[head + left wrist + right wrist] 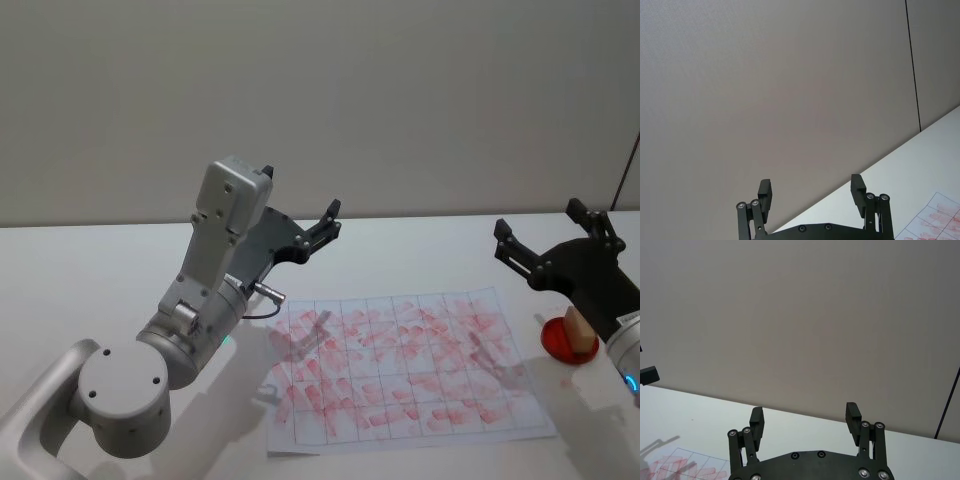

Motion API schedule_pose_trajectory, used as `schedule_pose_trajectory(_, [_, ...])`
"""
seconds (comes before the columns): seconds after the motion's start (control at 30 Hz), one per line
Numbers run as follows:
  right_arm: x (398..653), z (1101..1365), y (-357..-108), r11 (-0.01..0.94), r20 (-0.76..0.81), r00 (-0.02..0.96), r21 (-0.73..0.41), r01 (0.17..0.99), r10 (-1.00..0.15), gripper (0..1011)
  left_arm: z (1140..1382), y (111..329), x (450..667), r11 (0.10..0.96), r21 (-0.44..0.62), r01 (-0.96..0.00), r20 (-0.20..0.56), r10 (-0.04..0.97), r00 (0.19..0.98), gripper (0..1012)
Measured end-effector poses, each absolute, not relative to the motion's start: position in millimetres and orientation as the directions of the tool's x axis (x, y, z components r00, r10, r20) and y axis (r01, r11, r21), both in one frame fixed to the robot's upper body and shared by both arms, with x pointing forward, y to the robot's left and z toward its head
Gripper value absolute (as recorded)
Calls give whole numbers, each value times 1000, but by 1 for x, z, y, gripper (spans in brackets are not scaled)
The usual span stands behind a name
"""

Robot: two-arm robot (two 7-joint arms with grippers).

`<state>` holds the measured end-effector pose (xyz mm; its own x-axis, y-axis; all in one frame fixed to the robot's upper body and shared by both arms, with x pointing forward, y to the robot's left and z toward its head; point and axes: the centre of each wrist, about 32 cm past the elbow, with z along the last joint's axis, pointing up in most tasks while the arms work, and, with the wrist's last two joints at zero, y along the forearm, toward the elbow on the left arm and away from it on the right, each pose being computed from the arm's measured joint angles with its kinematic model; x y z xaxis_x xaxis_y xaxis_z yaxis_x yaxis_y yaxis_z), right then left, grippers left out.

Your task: Use the one hand to pick up the stamp and affix it onto the A4 paper.

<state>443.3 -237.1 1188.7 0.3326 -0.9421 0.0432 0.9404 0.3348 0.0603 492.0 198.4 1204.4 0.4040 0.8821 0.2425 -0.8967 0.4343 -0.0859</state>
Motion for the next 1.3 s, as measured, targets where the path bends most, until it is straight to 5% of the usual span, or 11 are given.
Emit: schedule_pose_trajectory(1.3, [443, 1189, -237, 335, 43, 333, 60, 940, -942, 1001, 1204, 198, 492, 434, -86, -897, 242, 882, 404, 1001])
